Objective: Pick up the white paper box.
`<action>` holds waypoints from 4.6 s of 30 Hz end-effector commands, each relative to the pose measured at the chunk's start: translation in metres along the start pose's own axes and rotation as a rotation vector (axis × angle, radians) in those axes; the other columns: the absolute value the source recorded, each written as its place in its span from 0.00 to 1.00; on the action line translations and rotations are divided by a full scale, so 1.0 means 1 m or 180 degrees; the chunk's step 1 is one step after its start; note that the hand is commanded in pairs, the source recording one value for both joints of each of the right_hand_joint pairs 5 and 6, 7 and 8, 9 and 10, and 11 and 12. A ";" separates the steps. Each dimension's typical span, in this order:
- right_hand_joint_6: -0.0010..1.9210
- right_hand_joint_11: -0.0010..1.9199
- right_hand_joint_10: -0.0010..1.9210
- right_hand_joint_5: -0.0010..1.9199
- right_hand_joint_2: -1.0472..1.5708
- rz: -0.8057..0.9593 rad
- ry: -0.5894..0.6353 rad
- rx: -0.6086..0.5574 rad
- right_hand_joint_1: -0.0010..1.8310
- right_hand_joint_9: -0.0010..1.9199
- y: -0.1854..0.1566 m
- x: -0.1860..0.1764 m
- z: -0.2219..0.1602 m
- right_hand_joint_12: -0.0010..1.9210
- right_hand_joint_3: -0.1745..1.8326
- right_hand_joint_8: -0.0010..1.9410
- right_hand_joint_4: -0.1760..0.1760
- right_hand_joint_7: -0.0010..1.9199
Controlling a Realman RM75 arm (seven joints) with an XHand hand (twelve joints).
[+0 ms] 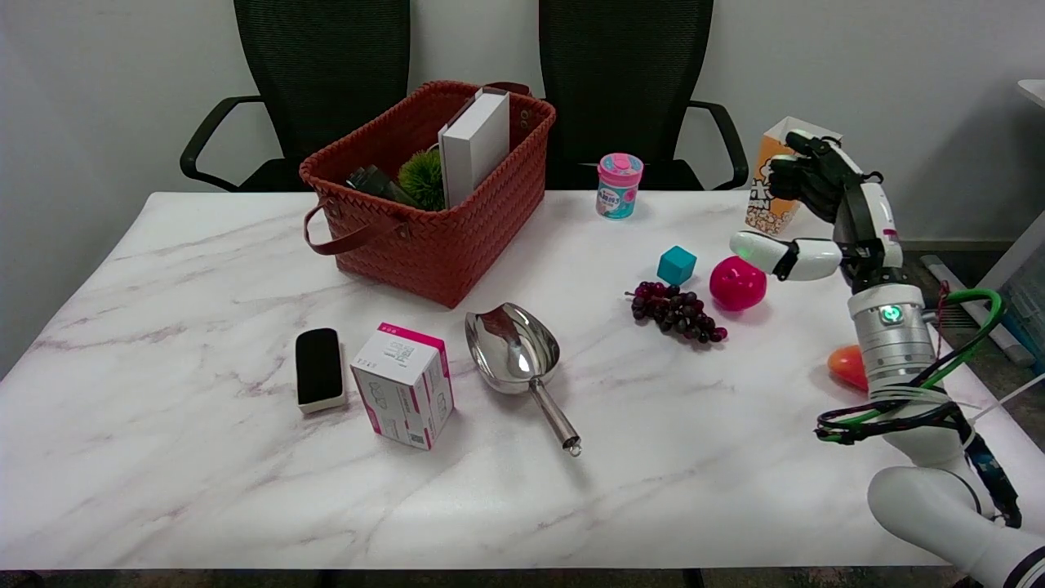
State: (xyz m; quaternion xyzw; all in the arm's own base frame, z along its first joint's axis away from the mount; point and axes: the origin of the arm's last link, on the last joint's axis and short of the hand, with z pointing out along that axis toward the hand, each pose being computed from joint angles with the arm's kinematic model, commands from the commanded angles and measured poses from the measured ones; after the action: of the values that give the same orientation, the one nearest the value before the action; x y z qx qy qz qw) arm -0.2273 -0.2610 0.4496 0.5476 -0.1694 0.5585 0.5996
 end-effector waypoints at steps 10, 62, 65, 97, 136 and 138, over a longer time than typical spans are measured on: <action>0.15 0.30 0.32 0.15 0.45 0.0585 -0.0962 0.0186 0.60 0.32 -0.043 -0.122 -0.042 0.30 0.40 0.28 0.50 0.28; 0.08 0.16 0.27 0.08 0.48 0.0133 -0.1389 -0.0049 0.58 0.27 -0.069 -0.249 -0.120 0.16 0.40 0.24 0.50 0.24; 0.08 0.16 0.27 0.08 0.49 0.0127 -0.1347 -0.0025 0.58 0.27 -0.076 -0.246 -0.124 0.16 0.41 0.24 0.50 0.24; 0.08 0.06 0.27 0.08 0.49 -0.0008 -0.1608 0.0108 0.58 0.27 -0.097 -0.285 -0.141 0.06 0.43 0.25 0.50 0.25; 0.09 0.07 0.24 0.09 0.48 -0.0131 -0.1846 -0.0013 0.59 0.24 -0.057 -0.312 -0.123 0.07 0.41 0.24 0.50 0.24; 0.09 0.09 0.24 0.09 0.48 -0.0070 -0.1854 -0.0062 0.59 0.24 -0.054 -0.313 -0.124 0.09 0.41 0.24 0.50 0.24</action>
State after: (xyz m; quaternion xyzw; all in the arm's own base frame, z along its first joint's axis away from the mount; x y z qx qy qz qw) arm -0.3165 -0.2894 0.1243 0.6910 -0.3128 0.3748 0.5331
